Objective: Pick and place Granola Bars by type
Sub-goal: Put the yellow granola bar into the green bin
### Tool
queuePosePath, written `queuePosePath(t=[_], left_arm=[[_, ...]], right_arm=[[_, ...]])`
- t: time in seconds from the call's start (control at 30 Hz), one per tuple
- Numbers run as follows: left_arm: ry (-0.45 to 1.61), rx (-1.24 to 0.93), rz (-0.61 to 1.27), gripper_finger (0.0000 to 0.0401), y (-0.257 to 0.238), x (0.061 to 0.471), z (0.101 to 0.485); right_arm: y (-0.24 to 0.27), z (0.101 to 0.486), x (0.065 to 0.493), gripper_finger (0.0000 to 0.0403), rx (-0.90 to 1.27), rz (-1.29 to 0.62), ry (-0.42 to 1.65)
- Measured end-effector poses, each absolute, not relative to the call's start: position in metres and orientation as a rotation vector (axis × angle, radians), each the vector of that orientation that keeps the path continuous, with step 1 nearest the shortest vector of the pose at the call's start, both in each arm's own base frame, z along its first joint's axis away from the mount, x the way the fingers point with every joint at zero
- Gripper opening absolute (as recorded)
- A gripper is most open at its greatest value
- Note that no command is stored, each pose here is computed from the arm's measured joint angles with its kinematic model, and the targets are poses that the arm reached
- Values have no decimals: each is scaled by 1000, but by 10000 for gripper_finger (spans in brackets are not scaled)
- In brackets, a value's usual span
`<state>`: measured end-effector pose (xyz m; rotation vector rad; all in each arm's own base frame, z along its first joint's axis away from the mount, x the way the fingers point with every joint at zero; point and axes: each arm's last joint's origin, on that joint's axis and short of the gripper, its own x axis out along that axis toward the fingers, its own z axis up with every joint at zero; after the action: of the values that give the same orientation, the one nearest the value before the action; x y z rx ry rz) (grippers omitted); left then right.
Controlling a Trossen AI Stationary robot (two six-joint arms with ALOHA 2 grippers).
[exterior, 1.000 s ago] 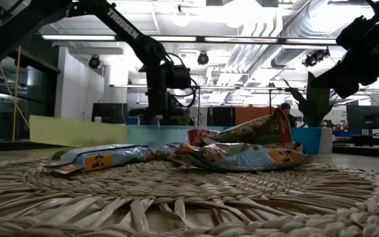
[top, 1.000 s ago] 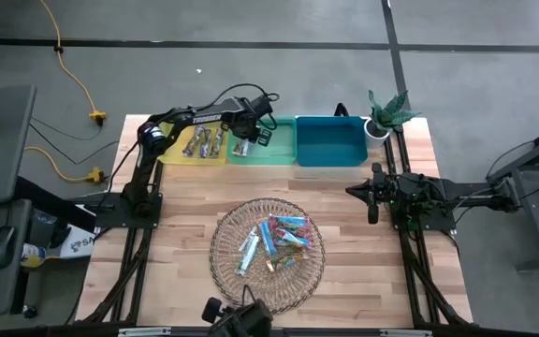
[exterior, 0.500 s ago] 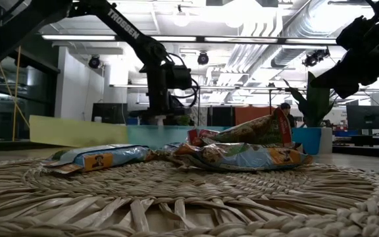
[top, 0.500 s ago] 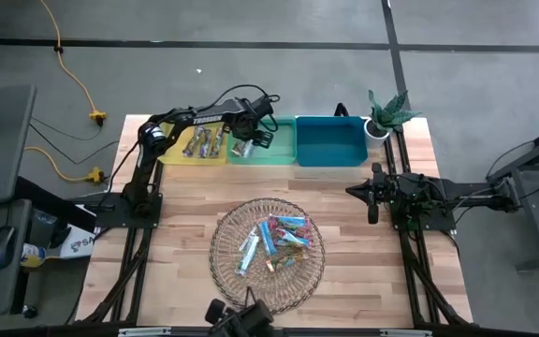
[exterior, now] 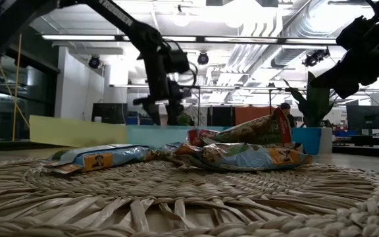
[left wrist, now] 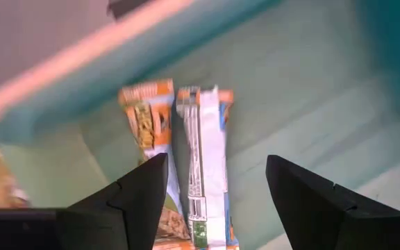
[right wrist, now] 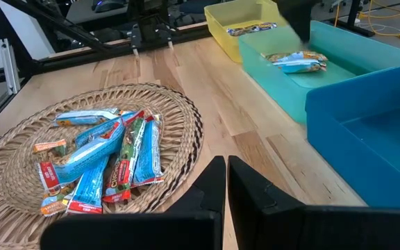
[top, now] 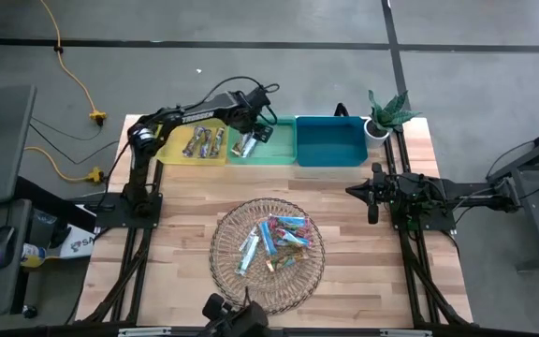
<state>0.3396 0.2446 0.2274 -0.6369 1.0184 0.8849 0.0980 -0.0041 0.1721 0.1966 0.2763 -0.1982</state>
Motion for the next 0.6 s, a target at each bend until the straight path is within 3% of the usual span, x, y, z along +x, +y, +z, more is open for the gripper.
queuePosePath(t=[0.23,0.6], left_arm=[[887,-480,820,241,231,320,291],[666,-426,714,240,195,274,376]], right_arm=[[-4,172,98,0,197,-198,276],[-4,172,98,0,197,-198,277]])
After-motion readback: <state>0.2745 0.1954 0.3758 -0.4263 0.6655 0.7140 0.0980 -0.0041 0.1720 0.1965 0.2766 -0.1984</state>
